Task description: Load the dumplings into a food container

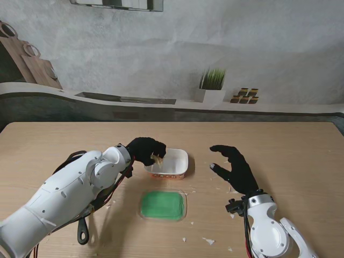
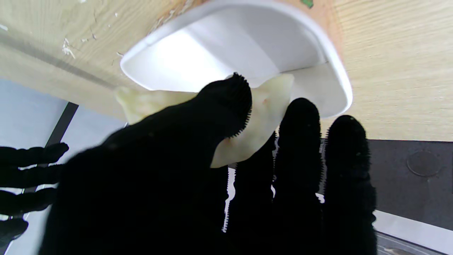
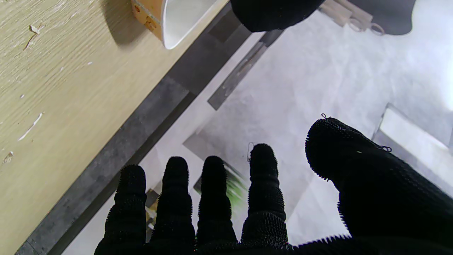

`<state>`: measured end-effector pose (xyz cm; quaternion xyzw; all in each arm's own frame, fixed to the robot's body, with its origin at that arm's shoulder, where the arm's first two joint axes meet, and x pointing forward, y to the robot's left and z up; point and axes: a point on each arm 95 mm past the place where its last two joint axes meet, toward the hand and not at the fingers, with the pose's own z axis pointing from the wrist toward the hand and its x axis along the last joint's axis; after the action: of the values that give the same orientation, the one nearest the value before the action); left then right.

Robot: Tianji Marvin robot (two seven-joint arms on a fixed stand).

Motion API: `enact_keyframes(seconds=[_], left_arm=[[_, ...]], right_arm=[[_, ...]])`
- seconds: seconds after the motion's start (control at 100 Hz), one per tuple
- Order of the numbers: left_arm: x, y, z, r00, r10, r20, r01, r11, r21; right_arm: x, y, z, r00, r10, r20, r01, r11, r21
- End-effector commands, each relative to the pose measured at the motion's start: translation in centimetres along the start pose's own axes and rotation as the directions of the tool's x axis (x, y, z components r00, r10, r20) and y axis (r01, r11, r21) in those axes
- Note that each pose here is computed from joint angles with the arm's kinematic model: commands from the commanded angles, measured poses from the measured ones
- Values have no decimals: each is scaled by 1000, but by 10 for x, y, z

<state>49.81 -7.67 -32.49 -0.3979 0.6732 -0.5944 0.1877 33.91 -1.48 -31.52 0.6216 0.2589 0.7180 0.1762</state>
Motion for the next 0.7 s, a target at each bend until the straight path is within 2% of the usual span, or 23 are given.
enact_keyframes(seconds=[0.0,0.24,0.51,0.59,0.69], left_arm=[[1,0,-1,1000,11,-4,-11,1000,-19],[-1,-1,-6,997,82,-5,-83,994,-68],[-3,-9,-13,988,157,-9,-157,985,-63],[-4,-19,-26,983,183,-6,-183,981,-67],[-10,-36,-59,972,234,4,-232,968,-91]], right_arm=[[2,-4,-2,1000,10,-1,-10,1000,11],[2,-4,-2,1000,9,-1,-9,1000,6],[2,-3,-3,1000,9,-3,-9,1000,0],[2,-3,-3,1000,10,-2,-10,1000,-1],[2,-3,-3,1000,10,-1,-10,1000,1]])
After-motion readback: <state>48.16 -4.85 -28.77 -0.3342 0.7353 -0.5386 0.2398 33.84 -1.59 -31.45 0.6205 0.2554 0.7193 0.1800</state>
